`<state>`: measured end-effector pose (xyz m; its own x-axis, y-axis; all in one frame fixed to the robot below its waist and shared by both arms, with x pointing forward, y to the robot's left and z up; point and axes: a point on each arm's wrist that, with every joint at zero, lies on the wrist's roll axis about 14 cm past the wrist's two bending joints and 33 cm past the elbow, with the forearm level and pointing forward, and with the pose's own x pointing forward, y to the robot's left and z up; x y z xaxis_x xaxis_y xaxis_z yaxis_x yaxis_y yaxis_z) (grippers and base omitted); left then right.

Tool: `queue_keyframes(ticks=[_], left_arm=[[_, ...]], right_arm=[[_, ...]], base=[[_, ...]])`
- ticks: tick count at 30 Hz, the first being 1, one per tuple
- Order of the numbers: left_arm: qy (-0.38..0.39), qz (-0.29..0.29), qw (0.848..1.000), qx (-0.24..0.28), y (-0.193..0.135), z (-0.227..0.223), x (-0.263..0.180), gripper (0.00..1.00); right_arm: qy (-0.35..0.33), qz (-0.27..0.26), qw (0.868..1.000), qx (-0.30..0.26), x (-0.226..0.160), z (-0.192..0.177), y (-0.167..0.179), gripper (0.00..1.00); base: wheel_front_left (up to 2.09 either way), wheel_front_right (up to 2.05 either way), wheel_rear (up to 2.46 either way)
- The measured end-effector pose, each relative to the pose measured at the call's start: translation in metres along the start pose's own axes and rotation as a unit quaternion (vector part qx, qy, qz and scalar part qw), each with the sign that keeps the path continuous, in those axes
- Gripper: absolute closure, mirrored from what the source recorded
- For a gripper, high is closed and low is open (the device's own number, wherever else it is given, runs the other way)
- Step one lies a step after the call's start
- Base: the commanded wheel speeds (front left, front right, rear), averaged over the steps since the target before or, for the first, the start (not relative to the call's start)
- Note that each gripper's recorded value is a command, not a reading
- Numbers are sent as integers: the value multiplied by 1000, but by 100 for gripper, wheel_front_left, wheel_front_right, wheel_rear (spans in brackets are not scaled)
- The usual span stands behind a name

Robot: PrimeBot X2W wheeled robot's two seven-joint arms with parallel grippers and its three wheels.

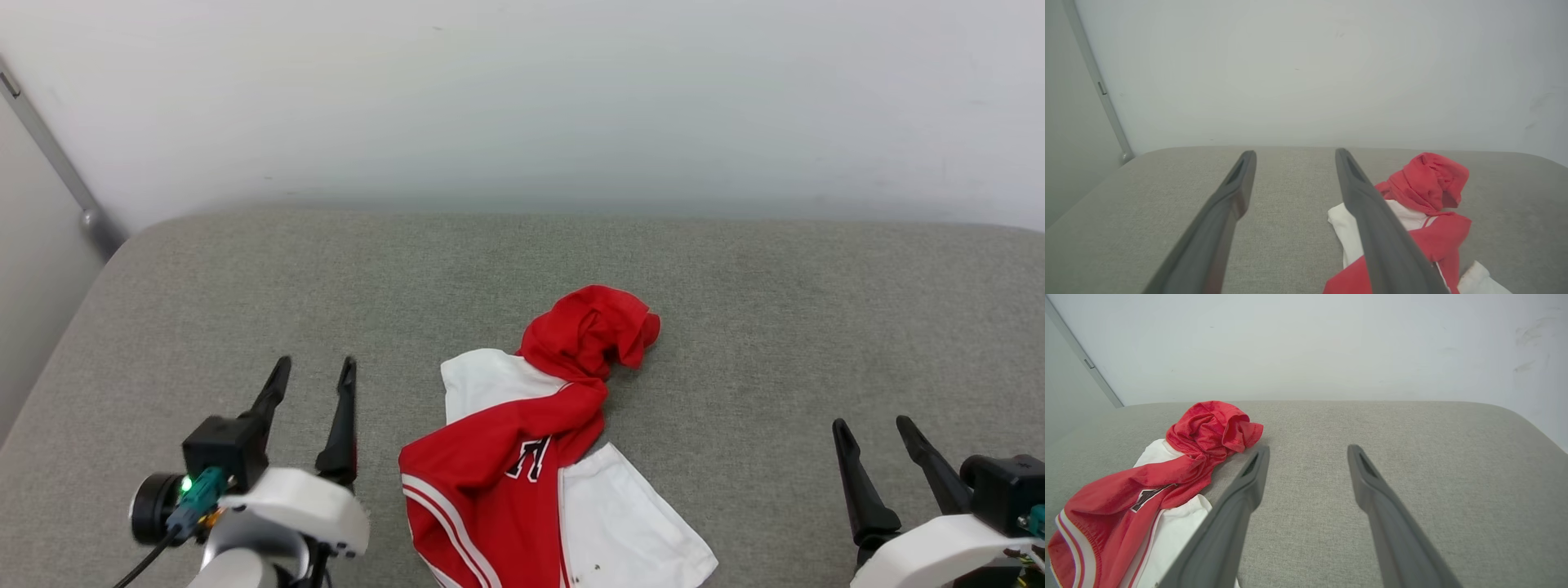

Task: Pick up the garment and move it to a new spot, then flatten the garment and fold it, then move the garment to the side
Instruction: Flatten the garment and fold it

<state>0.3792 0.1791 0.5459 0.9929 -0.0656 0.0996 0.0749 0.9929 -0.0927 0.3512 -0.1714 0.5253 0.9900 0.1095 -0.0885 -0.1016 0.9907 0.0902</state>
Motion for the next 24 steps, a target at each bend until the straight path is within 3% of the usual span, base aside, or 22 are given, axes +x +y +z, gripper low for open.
queue_keyframes(ticks=[8,12,16,24], left_arm=[[6,27,1000,8,16,-1,-29,0],[4,22,1000,5,12,2,-33,0],[6,24,1000,1,14,1,-35,0],[11,33,999,-6,18,-7,-25,0]], right_arm=[[25,7,1000,-1,-2,-10,5,0],[126,16,992,-5,-2,-48,10,0],[236,57,970,-9,-6,-84,31,0],[400,142,905,-42,-9,-136,61,0]], base=[[0,0,0],[0,0,0],[0,0,0],[0,0,0]])
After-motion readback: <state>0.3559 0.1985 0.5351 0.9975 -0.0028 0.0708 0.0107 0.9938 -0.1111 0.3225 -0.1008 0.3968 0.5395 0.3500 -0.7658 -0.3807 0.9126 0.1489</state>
